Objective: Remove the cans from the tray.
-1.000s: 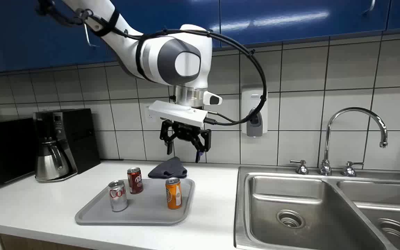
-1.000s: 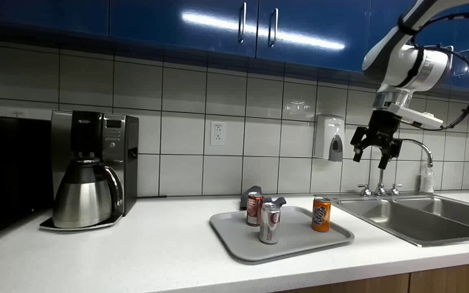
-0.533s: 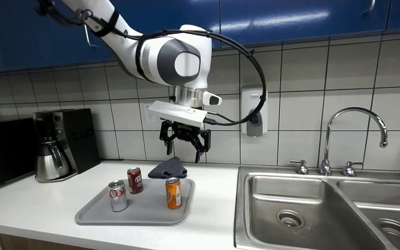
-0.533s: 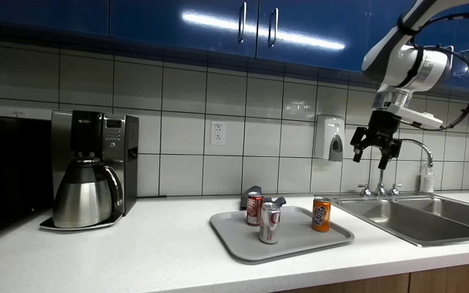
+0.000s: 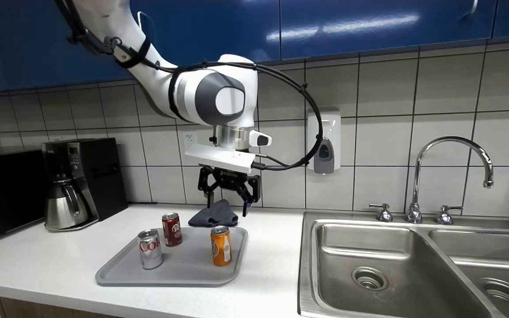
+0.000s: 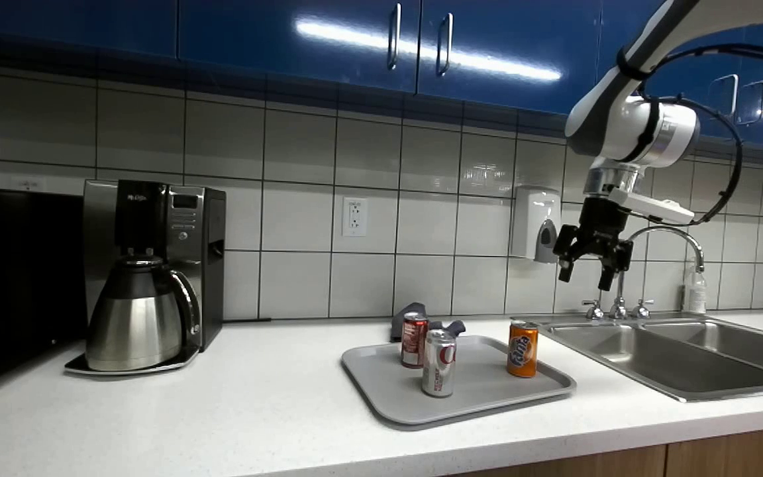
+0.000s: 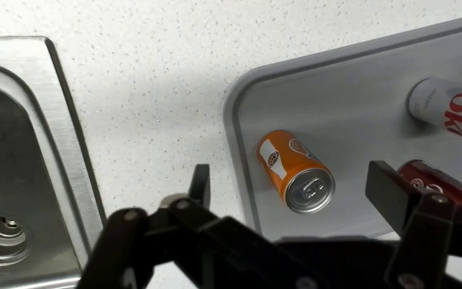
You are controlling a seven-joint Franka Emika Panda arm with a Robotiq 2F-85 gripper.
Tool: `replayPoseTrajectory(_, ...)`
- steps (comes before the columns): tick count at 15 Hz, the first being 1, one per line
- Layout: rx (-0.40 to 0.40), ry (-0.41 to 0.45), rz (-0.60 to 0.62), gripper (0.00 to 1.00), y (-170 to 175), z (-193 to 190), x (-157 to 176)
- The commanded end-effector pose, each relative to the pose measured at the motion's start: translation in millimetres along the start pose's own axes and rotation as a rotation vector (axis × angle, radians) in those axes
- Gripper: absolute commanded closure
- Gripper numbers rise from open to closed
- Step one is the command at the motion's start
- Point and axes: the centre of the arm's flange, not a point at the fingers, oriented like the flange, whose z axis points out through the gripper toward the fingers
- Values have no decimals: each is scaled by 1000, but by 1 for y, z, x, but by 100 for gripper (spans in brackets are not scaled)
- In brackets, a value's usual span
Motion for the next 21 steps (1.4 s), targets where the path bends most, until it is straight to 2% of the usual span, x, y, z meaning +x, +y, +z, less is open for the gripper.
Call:
replayPoseTrajectory(1,-9,-7,-14,0,-8,20,21)
replayPoseTrajectory(8,-42,-45,-68,0,-31,55,54)
replayPoseTrajectory(13,-82,-37,-91,0,-37,83,81)
replayPoseTrajectory(21,-105,-65,-138,0,-51,110,98)
